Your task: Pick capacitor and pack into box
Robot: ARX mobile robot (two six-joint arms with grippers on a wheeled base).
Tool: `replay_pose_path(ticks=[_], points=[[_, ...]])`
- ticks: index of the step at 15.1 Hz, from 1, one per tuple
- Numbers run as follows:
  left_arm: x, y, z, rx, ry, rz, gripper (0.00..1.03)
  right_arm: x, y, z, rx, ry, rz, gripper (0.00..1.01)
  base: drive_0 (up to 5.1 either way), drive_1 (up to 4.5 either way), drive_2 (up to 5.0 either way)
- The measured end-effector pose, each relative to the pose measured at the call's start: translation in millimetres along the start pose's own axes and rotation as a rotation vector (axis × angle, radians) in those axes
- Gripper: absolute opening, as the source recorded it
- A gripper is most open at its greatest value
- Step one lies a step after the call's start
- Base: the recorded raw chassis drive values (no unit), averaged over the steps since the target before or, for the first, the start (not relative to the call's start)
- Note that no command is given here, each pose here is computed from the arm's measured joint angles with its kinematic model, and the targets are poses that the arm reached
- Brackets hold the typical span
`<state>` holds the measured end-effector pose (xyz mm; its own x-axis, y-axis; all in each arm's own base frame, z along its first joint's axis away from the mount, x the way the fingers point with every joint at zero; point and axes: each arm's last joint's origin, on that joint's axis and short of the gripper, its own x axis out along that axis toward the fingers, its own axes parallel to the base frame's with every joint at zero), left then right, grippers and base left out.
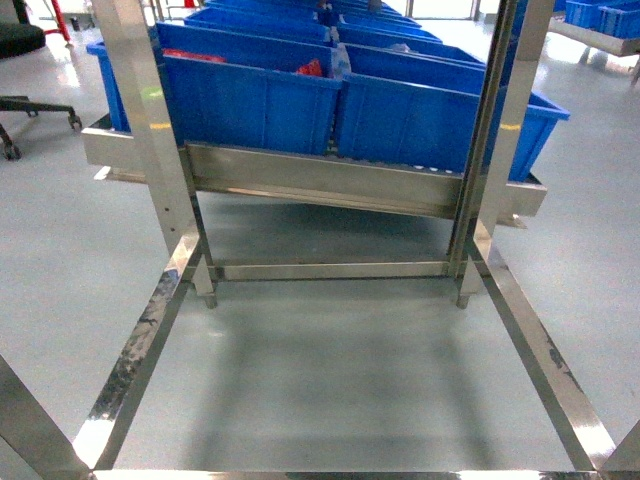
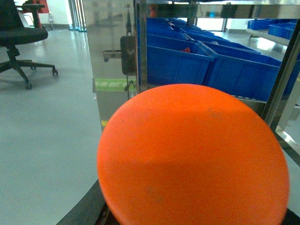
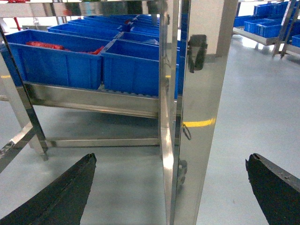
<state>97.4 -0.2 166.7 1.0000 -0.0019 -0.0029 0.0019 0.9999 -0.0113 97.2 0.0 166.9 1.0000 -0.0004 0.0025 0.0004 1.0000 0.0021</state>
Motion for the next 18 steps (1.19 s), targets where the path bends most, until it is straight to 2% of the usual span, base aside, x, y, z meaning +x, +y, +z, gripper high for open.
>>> replay_pose_path(ticks=[4, 18], points=[[0.0, 0.0, 0.0, 0.0, 0.0, 0.0, 0.44, 0.0, 0.0, -0.1, 0.0, 0.0, 0.0, 0.98, 0.0, 0.0, 0.0], [0.0, 0.0, 0.0, 0.0, 0.0, 0.0, 0.44, 0.0, 0.0, 0.1, 0.0, -0.002, 0.0, 0.98, -4.8, 2.48, 2.7]])
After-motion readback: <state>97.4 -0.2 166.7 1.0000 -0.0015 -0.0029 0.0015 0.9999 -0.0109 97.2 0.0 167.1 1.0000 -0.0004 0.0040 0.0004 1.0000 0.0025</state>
